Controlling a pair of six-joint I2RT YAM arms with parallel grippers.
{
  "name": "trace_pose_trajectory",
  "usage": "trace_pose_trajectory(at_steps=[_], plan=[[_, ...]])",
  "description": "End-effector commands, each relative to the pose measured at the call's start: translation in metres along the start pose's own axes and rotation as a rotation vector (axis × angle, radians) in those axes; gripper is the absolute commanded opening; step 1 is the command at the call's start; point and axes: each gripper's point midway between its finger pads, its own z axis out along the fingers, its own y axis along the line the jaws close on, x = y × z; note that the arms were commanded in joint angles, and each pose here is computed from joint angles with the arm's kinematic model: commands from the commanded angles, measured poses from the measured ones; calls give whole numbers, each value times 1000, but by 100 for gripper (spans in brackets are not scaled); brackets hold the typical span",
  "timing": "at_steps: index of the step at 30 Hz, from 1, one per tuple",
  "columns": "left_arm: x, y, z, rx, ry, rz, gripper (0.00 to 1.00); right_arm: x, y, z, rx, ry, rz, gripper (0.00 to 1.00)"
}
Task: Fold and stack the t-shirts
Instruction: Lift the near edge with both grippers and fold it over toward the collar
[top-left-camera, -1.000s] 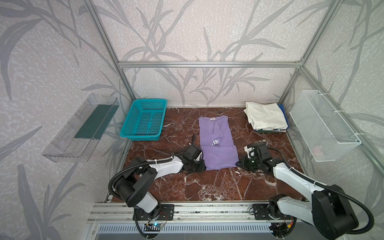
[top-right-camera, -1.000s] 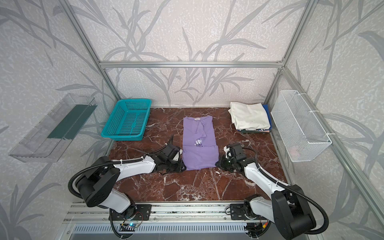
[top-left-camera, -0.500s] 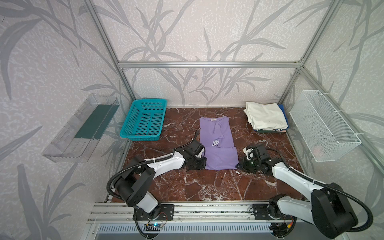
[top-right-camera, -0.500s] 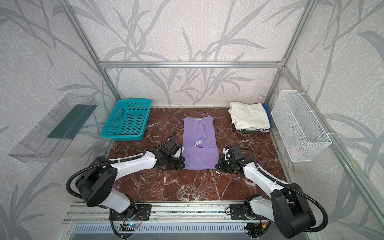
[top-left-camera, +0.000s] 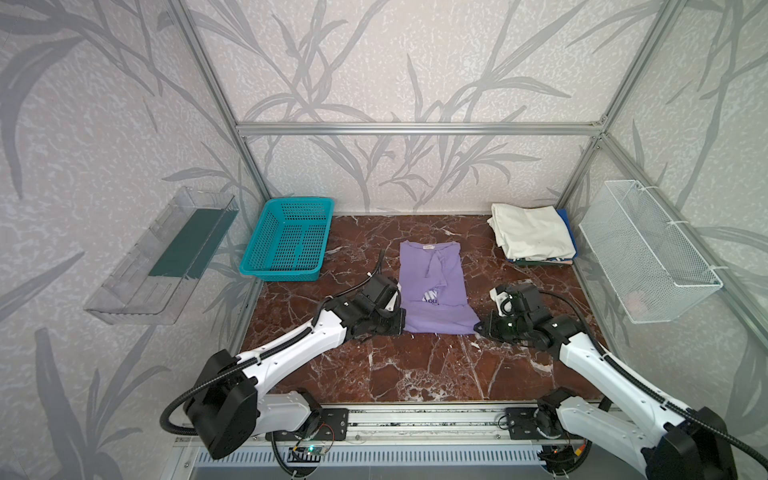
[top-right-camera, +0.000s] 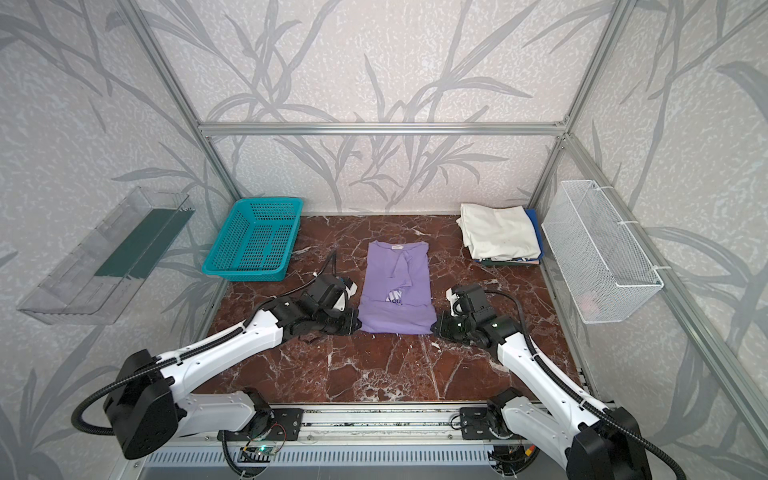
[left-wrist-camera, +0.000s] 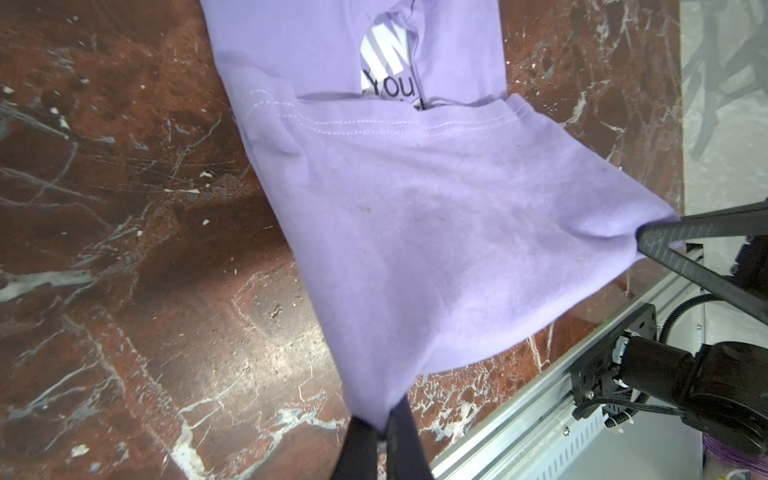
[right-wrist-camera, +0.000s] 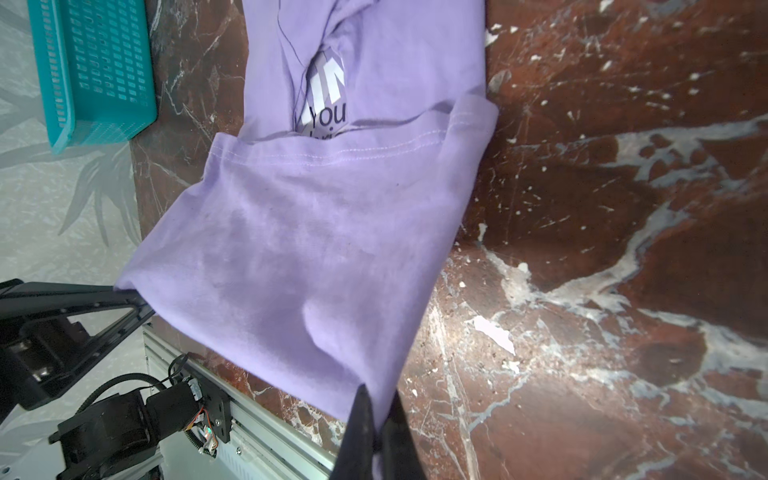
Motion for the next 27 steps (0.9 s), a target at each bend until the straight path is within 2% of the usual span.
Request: trace_pose_trajectory(at_steps=[1,5,11,17,27], plan=[[1,-4,-24,-12,-35,-15,0,3,14,-20,5,-14,-28,0],[-4,-9,-45,4,-92,-11,0,1,30,-34,-30,-46,-39,0],[-17,-12,-56,-14,-136,28,0,-22,48,-47,-49,-130,-77,0],[-29,-16,-52,-22,-119,54,0,-48,58,-44,-22,-179,-132,0],[-62,0,-42,-27,-139,33,0,-88,70,-16,32,-179,-206,0]])
